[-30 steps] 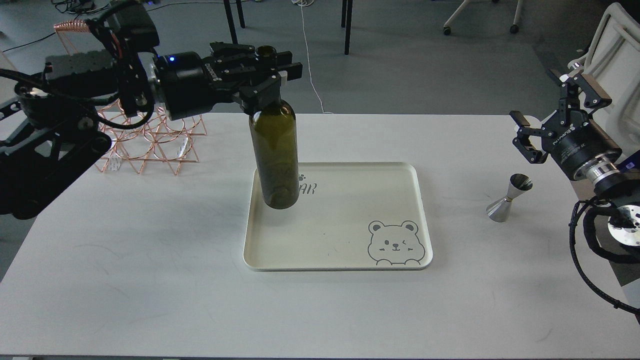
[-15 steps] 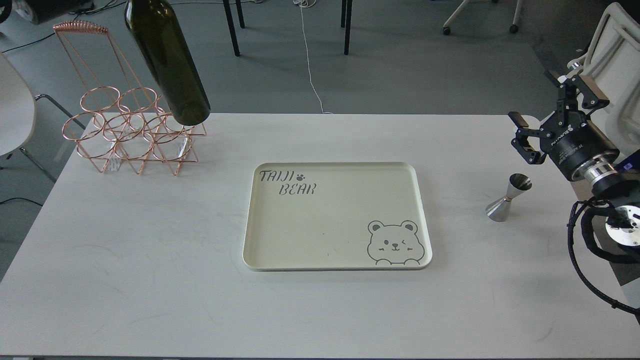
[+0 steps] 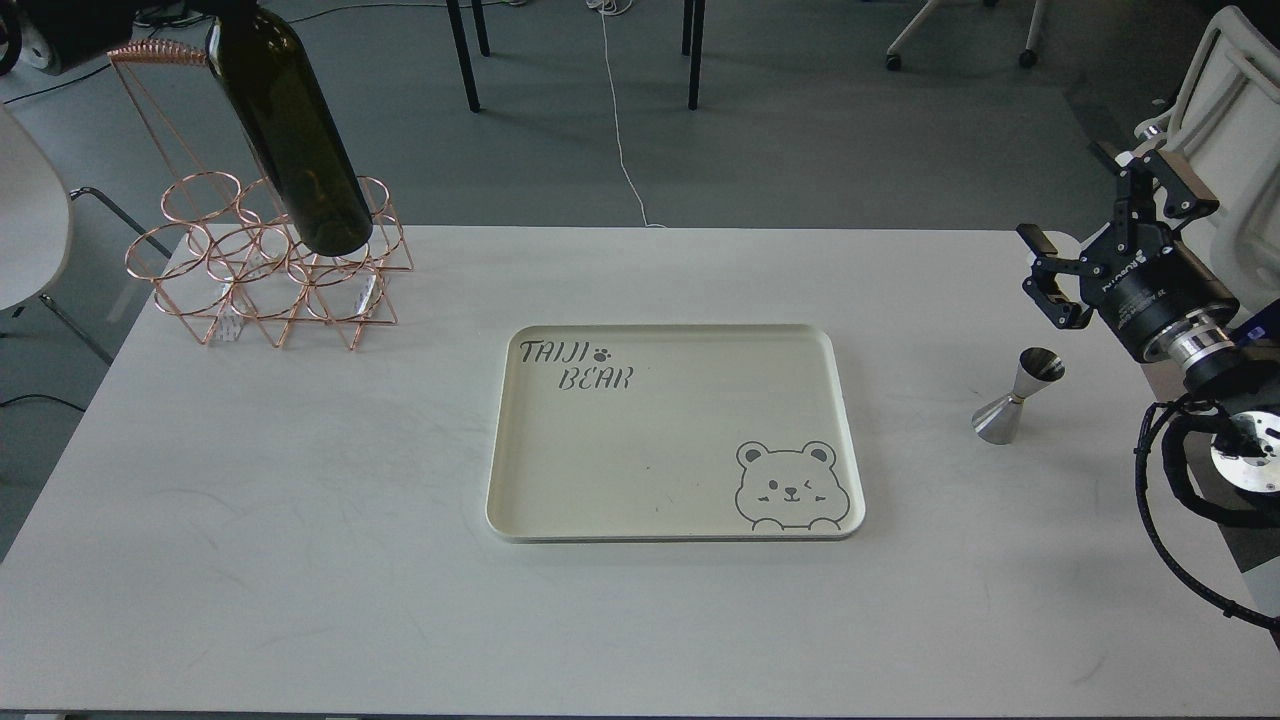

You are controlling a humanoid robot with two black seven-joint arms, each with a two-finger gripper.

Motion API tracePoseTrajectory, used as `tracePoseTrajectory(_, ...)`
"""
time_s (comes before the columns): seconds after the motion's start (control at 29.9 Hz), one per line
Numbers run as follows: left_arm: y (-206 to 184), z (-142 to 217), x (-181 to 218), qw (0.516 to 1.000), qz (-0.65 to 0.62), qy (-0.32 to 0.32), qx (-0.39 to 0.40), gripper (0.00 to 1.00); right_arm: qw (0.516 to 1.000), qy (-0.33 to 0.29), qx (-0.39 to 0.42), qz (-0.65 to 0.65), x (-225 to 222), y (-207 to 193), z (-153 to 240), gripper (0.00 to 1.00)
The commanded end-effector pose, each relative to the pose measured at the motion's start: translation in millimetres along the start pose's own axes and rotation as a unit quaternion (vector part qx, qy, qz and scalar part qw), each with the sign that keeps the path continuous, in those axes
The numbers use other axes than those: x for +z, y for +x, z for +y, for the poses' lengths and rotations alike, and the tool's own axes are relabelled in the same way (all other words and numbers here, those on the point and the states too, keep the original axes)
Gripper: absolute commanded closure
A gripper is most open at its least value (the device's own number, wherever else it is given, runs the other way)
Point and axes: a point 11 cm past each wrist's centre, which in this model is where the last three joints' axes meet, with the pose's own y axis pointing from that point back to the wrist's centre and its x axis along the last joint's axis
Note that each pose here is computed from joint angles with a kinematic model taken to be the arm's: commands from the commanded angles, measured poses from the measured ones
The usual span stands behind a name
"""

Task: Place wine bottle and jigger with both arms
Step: 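Carry the bottle with the left gripper over the copper wine rack, then lower the bottle upright into a slot of the copper rack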

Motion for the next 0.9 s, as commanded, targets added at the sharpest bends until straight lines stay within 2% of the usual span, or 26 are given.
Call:
tracePoseTrajectory(0.0,-1,1,-3,1.000,0.000,0.005,-0.002,0.91,1.000,-0.001,-0.001,0.000,0,0,0,0.06)
tracePoseTrajectory(0.87,-23,-5,-11,0.999,0.018,0.020,-0.018,0.90,1.000,-0.001,-0.001,0.000,0,0,0,0.06)
